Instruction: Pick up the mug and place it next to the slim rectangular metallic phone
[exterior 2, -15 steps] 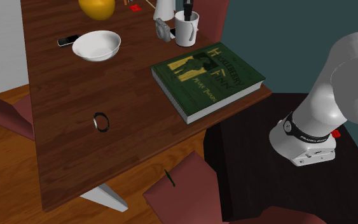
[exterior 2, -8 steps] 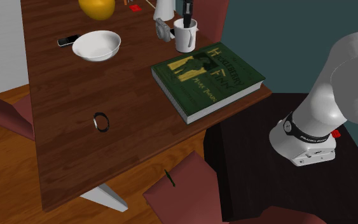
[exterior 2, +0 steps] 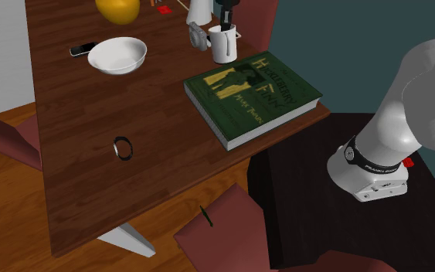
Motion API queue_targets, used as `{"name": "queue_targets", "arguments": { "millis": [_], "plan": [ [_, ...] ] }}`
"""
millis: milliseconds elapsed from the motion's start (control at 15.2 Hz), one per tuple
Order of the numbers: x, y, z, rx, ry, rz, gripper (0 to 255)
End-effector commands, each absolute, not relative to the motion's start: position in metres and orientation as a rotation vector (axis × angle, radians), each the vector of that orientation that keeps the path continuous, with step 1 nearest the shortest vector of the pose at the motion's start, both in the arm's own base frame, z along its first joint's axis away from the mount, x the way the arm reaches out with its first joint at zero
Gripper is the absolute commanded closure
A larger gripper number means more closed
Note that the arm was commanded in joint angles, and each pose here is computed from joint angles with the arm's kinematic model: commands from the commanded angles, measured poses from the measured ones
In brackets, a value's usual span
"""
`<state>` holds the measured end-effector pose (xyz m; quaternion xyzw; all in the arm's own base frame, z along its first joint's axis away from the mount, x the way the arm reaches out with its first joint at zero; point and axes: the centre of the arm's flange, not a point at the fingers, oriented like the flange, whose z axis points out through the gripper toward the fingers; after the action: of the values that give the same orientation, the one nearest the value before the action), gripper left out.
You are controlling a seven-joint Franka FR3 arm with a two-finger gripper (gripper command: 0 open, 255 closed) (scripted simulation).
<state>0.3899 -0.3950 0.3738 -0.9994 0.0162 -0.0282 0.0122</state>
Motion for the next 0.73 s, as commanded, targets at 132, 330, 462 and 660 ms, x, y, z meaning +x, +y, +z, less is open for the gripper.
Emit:
{"name": "queue_targets", "arguments": {
  "millis": [132,330,462,660],
  "plan": [
    [0.388,-0.387,0.36,-3.075,0.04,-0.023,255],
    [0.386,-0.391,0.363,-3.074,0.04,-0.023,0],
    [0.385,-0.392,0.361,-3.074,0.04,-0.023,0],
    [0.387,-0.388,0.373,-3.075,0.04,-0.023,0]
  ]
}}
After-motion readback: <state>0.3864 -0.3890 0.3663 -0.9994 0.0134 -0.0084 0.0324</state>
